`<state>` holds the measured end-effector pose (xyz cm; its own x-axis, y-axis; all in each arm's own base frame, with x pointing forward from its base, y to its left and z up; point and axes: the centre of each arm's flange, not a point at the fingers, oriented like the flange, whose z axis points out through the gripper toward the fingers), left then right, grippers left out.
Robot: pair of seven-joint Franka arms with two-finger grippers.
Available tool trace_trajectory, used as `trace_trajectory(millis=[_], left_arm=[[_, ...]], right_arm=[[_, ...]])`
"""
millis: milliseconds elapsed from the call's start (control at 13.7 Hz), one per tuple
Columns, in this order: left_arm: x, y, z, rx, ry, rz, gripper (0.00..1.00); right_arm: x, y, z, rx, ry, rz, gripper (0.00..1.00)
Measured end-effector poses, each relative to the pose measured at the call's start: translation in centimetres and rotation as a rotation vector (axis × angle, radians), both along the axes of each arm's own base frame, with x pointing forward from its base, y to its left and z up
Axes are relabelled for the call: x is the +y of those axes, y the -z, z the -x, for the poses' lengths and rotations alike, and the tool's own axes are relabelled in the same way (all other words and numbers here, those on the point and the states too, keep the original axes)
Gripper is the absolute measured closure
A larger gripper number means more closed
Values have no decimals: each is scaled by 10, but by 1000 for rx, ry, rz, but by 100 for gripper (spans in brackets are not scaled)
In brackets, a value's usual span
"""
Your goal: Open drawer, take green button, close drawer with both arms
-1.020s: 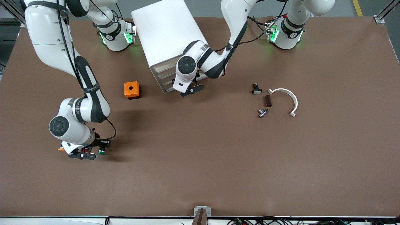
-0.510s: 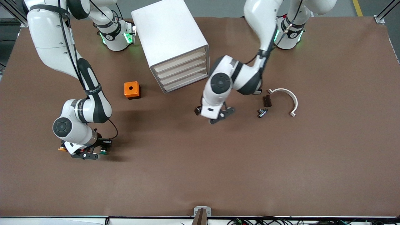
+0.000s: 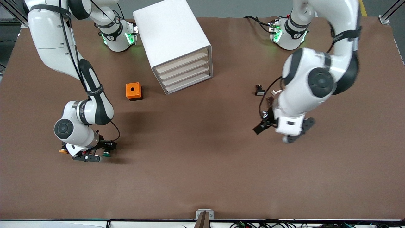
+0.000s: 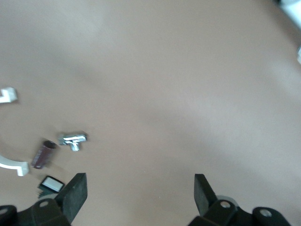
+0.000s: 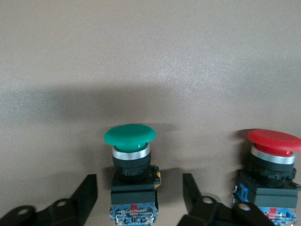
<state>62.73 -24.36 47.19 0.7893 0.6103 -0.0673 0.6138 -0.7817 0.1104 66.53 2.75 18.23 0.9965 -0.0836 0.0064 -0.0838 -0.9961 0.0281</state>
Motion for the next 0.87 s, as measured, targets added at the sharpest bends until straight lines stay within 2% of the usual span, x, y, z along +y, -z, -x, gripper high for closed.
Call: trace_trajectory(millis=[73,146,291,510,656,874], left_arm=[[22,-18,-1,-1,-18,-9,0],[44,-36,-1,1,-24,-20,0],[77,-68,4,-9,39,-50,0],[102,-111,24,-34,207,-120,0],[110,-132,36,-47,294,-123,0],[136,-155,52,-31,347,-104,0]], right_arm=[[0,-2,-2,-5,-1,0,4],[0,-6,-4,-11,-1,-1,0],[0,-19,-8,-6,0,-2,0],[1,-63,-15,24,1,-10,0],[-1,-97,-14,34,-12,-15,0],[-13,-143,-4,72,-24,-24,0]])
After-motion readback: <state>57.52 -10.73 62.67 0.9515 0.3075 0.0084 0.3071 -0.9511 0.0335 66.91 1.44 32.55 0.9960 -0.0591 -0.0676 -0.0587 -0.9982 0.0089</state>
